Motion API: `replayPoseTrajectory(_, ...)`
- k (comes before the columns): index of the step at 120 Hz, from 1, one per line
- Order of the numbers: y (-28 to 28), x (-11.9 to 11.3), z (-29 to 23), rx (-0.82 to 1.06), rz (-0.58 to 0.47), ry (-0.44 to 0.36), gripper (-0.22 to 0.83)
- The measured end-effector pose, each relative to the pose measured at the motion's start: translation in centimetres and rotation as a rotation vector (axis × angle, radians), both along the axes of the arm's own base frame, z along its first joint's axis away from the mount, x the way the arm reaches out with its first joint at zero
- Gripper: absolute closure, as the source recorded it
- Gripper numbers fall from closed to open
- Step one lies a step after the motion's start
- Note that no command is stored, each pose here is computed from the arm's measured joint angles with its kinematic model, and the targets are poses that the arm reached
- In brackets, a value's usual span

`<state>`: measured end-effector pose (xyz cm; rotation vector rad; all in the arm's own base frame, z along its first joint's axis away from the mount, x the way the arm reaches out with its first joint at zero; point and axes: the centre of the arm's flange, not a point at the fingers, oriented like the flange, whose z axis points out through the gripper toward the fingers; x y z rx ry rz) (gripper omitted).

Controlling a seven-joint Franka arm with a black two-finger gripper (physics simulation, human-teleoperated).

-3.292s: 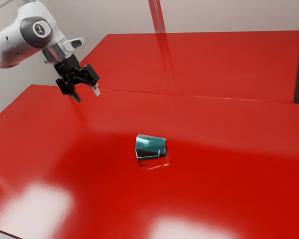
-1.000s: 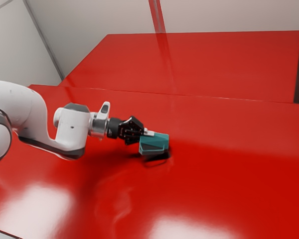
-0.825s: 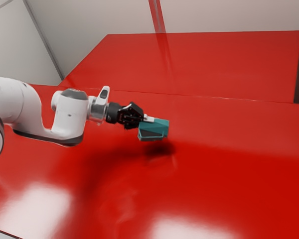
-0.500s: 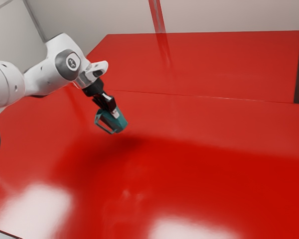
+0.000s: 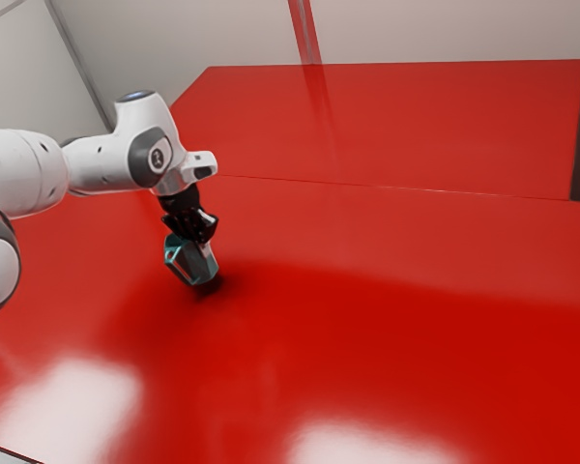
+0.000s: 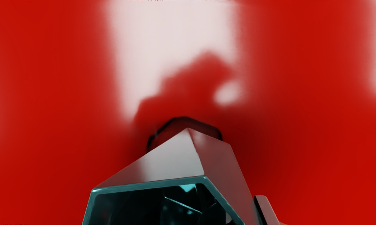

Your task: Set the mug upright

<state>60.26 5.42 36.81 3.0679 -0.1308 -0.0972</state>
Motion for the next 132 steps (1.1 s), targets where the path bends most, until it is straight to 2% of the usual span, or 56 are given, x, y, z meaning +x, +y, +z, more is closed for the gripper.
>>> replayPoseTrajectory(53,0.9,-0.2,-1.5,0.141,0.134,0.075,0.77)
replayPoseTrajectory(59,0.9,-0.2,-1.7,0.143,0.149,0.08,0.7)
replayPoseTrajectory(77,1.0,-0.1,-1.5,0.149,0.19,0.079,0.38)
replayPoseTrajectory(89,1.0,0.3,-0.5,0.151,0.212,0.066,0.24)
replayPoseTrajectory(101,1.0,1.2,2.9,0.151,0.233,0.029,0.15)
replayPoseTrajectory(112,0.8,1.5,8.7,0.16,0.246,-0.018,0.1)
replayPoseTrajectory(132,-2.0,-0.6,22.7,0.138,0.242,-0.117,0.04)
